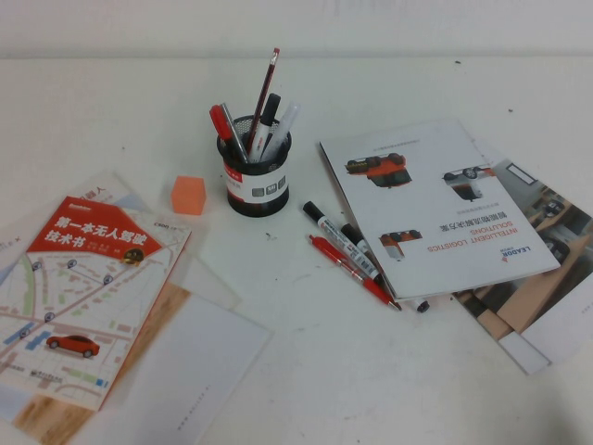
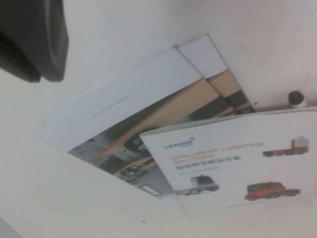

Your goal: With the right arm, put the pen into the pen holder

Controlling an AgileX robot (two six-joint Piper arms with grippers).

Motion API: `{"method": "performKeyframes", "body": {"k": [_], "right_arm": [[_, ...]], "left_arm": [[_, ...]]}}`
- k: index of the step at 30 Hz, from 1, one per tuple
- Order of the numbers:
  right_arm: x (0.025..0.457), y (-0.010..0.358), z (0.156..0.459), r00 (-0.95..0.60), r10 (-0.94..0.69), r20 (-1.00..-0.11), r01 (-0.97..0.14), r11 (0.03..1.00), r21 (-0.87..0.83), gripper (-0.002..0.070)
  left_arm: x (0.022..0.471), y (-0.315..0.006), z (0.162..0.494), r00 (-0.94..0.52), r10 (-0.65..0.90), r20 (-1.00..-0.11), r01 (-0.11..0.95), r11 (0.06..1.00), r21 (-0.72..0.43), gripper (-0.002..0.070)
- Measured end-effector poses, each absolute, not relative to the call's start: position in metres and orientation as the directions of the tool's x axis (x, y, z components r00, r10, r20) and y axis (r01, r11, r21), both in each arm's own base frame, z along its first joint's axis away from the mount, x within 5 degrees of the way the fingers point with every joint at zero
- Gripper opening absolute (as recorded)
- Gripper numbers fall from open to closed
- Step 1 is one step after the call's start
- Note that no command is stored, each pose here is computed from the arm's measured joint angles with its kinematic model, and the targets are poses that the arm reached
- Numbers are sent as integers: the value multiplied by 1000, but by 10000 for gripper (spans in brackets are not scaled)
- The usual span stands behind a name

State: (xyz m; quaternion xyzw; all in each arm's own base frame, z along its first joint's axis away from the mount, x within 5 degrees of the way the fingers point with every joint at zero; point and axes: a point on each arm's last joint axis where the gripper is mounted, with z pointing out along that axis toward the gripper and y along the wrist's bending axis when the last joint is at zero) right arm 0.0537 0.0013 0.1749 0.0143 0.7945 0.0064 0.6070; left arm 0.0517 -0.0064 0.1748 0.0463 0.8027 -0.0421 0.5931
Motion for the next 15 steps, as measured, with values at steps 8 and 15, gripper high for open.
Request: {"method": "performKeyframes", "body": {"k": [8,15], "right_arm": [[53,4,175,-267,18,-963,-36,999,28,-19],[53,4,175,-267,14,-964,-37,999,25,-19]], "left_arm": [[52,-6,175,-292,24,-956,124,992,-13,-3],[52,-6,175,-292,24,-956,124,992,-13,-3]]}}
